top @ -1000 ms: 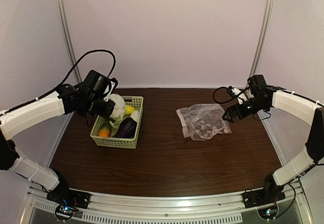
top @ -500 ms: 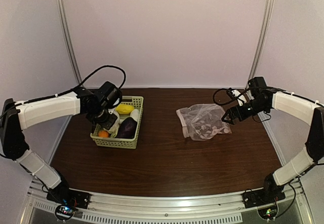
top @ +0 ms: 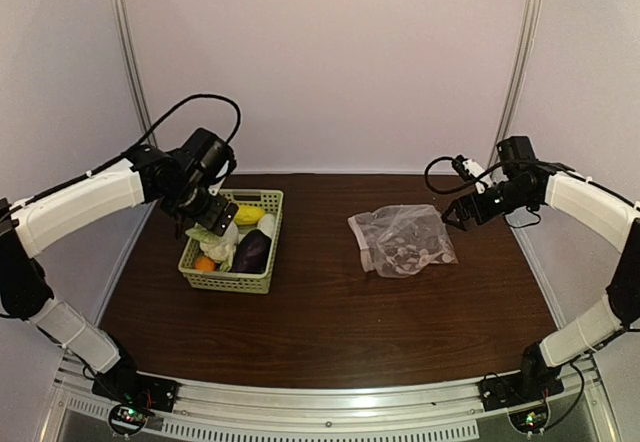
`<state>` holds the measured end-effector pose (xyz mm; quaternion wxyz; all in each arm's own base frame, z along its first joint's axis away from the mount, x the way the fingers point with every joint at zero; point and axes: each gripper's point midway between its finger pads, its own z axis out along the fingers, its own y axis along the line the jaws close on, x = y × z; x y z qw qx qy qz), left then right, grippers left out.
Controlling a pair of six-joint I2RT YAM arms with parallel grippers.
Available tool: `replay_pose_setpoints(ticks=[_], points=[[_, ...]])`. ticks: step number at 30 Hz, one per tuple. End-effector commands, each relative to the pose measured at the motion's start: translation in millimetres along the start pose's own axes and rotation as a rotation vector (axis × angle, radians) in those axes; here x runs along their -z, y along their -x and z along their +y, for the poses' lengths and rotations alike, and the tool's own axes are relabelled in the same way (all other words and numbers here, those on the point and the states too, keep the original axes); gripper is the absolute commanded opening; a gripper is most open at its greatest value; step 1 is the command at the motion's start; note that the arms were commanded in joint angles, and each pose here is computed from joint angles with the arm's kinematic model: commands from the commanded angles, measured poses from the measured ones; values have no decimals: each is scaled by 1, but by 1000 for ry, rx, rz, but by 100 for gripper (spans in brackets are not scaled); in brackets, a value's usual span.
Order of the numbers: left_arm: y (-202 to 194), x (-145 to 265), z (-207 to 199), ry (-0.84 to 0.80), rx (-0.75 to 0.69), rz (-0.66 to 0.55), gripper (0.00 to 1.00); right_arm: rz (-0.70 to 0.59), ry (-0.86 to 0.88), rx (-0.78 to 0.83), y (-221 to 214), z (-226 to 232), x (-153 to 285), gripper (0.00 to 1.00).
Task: Open the zip-top bag and remove the fake food
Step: Reset both arms
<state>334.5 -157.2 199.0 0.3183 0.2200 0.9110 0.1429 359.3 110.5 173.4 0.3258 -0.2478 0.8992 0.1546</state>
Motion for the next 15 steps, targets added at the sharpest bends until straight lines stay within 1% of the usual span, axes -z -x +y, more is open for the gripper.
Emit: replay_pose_setpoints(ticks=[1,5,7,9,10,12,13,15], points=[[39,47,31,27,87,-156,97,-182,-101,36,56,-7,48,100],[70,71,26,-78,142,-327,97,-310,-94,-1,86,0,74,100],[87,83,12,-193,193,-430,97,-376,-102,-21,98,1,87,100],[96,89,-2,-300,257,-485,98,-434,-117,-51,105,0,96,100],[98,89,-6,-331,298,-498,97,-452,-125,-77,106,-2,96,100],[100,89,-13,-385,369,-525,97,-442,-101,-82,104,-1,88,100],[100,91,-15,-410,388,-543,97,-433,-83,-81,103,1,86,100],[100,89,-20,-430,381,-564,97,-424,-70,-87,104,2,84,100]])
